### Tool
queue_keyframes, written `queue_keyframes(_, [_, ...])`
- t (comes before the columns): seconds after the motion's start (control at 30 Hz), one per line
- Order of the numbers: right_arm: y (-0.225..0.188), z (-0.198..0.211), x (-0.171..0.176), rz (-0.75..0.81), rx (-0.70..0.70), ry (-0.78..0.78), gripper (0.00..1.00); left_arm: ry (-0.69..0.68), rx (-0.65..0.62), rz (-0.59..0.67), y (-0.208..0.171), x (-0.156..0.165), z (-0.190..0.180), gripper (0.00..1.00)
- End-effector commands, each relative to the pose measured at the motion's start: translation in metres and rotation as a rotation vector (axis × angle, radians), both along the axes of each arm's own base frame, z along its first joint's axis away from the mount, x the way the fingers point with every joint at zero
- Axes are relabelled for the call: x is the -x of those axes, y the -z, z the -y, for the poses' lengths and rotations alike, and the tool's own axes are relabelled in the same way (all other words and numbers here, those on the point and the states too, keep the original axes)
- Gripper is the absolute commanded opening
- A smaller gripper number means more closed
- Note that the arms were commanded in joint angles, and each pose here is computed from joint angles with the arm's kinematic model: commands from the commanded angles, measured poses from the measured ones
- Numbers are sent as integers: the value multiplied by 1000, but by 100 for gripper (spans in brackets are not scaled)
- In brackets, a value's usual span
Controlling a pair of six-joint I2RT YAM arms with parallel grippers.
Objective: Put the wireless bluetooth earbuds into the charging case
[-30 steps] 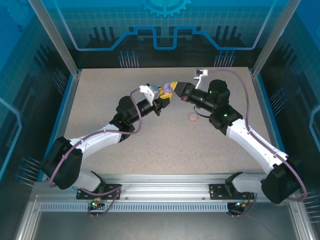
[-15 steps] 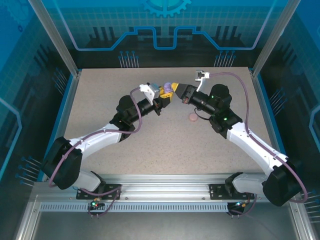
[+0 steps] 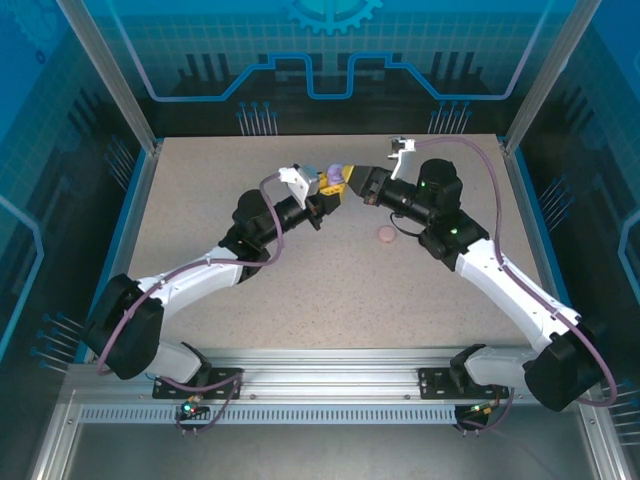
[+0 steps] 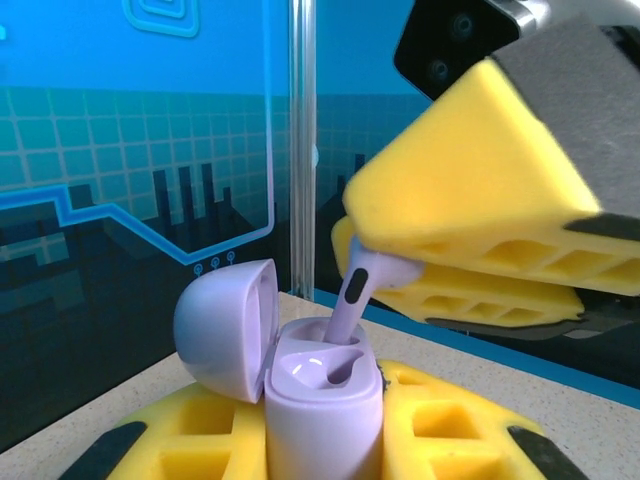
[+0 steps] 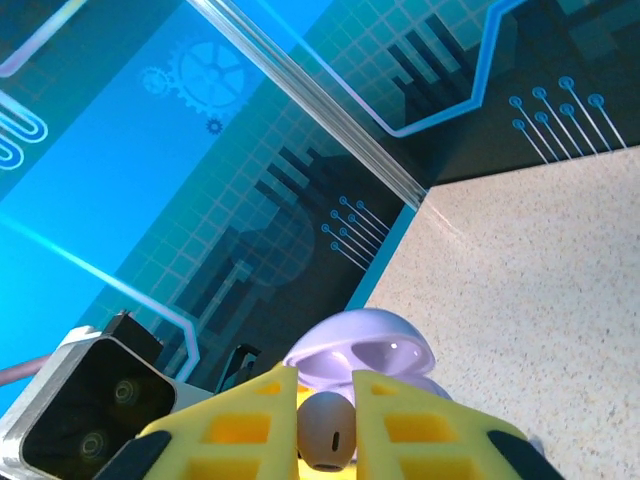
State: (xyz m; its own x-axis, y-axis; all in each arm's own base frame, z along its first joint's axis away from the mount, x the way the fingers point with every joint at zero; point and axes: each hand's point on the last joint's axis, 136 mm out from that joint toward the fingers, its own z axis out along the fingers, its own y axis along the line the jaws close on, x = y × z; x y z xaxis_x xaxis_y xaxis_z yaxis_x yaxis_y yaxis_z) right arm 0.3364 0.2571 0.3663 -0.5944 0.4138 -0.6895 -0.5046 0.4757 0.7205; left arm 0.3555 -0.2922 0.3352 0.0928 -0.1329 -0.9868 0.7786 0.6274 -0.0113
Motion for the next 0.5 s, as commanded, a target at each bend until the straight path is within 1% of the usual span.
queue_keyframes(0.0, [18, 0, -1, -63, 67, 11, 20, -56, 94, 117, -55, 4, -19, 0])
queue_keyframes(0.23, [17, 0, -10, -73, 80, 35, 20, -38, 91, 117, -55, 7, -17, 0])
queue_keyframes(0.33, [15, -2, -14, -78, 75, 37, 14, -36, 86, 105, -52, 7, -17, 0])
queue_keyframes(0.4, [18, -2, -17, -87, 80, 39, 9, -39, 82, 94, -48, 6, -17, 0])
queue_keyframes(0.47, [23, 0, -18, -100, 86, 46, 6, -53, 73, 76, -43, 3, -18, 0])
